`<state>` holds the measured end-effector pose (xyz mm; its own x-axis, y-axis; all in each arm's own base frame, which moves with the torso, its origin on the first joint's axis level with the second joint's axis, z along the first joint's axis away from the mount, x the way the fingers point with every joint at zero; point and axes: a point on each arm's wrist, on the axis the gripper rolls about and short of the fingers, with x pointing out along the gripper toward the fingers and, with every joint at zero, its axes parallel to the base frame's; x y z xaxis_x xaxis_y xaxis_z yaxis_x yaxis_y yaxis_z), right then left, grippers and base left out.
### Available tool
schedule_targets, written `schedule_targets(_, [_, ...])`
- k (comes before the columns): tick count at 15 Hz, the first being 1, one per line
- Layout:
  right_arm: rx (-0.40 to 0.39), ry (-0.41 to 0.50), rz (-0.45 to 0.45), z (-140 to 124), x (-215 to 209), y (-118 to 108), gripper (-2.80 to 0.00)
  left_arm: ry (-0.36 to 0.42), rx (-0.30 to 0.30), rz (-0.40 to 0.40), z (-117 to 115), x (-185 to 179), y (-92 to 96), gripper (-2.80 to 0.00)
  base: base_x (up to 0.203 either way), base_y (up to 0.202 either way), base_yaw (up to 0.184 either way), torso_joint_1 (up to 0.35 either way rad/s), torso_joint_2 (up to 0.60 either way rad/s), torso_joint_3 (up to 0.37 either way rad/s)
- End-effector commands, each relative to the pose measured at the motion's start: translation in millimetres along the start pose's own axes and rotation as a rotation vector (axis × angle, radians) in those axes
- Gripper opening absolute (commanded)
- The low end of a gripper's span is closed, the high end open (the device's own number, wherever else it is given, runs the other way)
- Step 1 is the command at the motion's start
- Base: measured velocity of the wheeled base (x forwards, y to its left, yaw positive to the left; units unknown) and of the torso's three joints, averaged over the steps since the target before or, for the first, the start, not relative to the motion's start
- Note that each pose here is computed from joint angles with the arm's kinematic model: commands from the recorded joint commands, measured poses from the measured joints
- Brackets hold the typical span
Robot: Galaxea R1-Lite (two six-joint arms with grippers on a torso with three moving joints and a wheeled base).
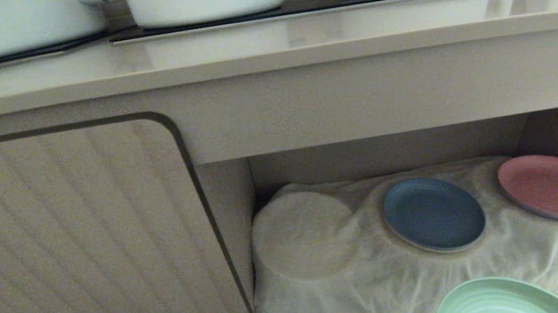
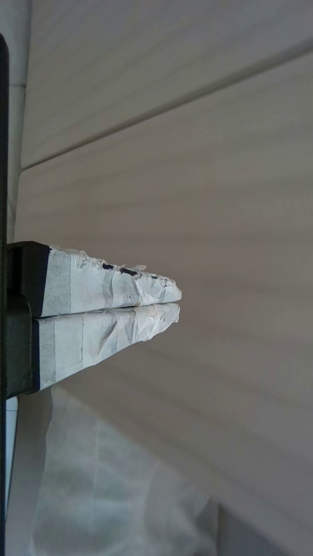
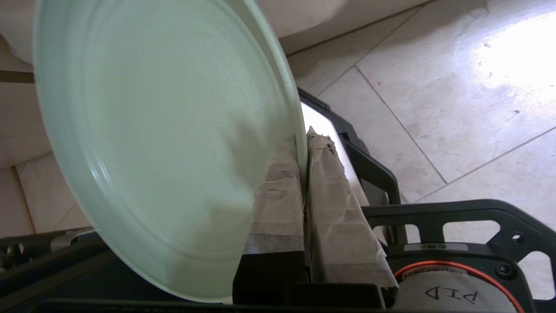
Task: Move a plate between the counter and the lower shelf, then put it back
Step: Put the plate
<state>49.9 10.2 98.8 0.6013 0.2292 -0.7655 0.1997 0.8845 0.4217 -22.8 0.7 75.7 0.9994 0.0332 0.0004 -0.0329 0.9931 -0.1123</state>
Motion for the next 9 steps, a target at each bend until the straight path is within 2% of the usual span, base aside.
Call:
schedule_targets(1, [0.003,0.004,-0.001,-0.1,0.2,-0.1,-2.8,-0.001,-0.001,0.0,0.1,-0.1,0.0,-2.8,0.003,-0.131,-0.003,0.002,0.0,0.007])
schedule_targets(9, [0.002,0.004,-0.001,-0.3,0.1,-0.1,-2.8,0.0,-0.001,0.001,-0.1,0.0,0.0,-2.8,0.0,-0.191,0.002,0.004,0.0,0.002])
